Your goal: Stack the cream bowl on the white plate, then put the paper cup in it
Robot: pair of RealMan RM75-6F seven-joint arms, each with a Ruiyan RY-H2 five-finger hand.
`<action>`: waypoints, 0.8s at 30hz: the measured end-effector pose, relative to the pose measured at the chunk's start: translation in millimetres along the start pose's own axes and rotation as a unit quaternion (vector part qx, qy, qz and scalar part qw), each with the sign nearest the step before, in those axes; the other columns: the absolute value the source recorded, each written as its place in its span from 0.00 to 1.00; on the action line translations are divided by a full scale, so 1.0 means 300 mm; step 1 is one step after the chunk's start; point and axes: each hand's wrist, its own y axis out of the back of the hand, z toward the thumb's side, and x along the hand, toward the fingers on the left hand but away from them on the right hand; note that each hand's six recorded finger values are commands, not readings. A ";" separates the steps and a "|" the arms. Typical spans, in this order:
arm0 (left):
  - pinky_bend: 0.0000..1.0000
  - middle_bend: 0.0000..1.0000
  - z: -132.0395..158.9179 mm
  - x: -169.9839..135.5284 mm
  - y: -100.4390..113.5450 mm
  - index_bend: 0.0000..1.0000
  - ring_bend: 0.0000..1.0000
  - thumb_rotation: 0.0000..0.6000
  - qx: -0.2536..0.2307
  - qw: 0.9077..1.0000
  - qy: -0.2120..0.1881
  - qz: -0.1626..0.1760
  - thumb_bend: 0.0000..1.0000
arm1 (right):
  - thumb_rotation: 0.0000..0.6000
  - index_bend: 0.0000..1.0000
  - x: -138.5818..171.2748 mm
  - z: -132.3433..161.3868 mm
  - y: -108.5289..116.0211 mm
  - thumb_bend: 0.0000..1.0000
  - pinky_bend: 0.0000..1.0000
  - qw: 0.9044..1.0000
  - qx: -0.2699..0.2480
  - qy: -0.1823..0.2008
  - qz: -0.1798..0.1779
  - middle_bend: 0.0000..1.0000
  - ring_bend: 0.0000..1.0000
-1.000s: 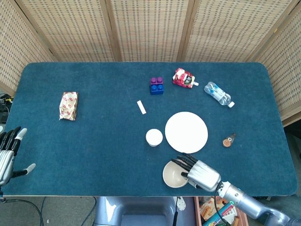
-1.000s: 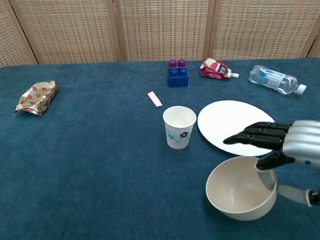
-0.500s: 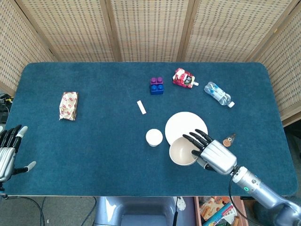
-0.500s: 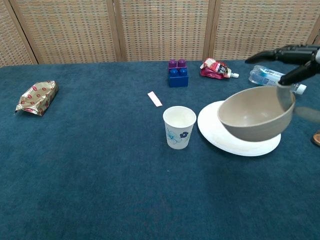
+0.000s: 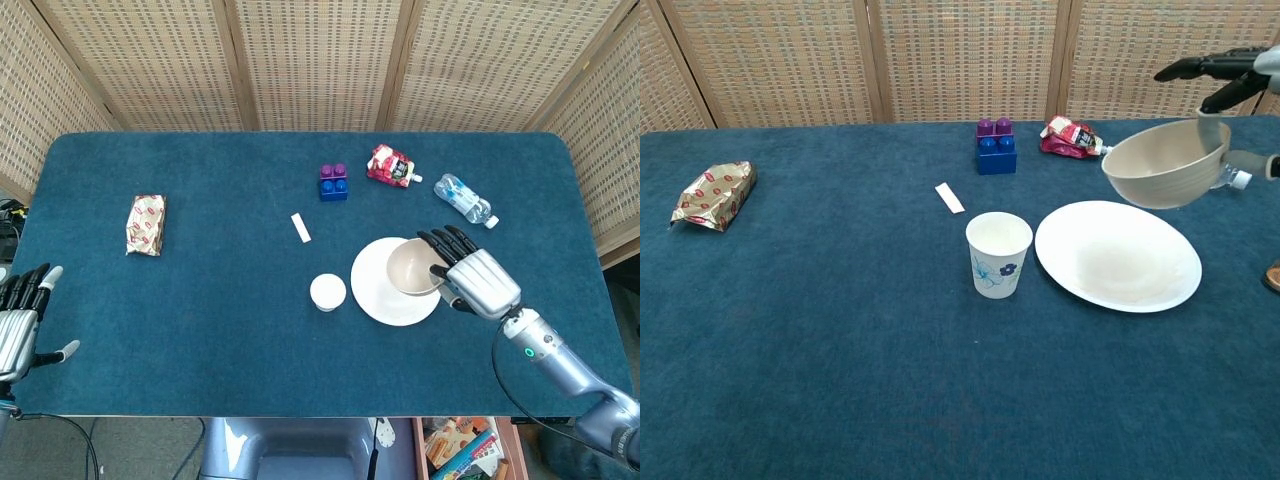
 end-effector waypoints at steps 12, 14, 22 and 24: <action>0.00 0.00 -0.005 0.042 -0.023 0.00 0.00 1.00 0.005 1.000 0.017 -0.012 0.00 | 1.00 0.61 -0.159 -0.049 -0.111 0.52 0.00 0.999 -0.003 -0.026 0.021 0.00 0.00; 0.00 0.00 -0.005 0.046 -0.031 0.00 0.00 1.00 0.008 1.000 0.019 -0.015 0.00 | 1.00 0.61 -0.179 -0.051 -0.125 0.52 0.00 0.999 0.000 -0.029 0.027 0.00 0.00; 0.00 0.00 -0.005 0.050 -0.039 0.00 0.00 1.00 0.012 1.000 0.023 -0.016 0.00 | 1.00 0.61 -0.216 -0.031 -0.179 0.52 0.00 0.999 0.005 -0.029 0.045 0.00 0.00; 0.00 0.00 -0.005 0.049 -0.044 0.00 0.00 1.00 0.014 0.999 0.023 -0.018 0.00 | 1.00 0.61 -0.217 -0.028 -0.188 0.52 0.00 0.999 0.007 -0.028 0.046 0.00 0.00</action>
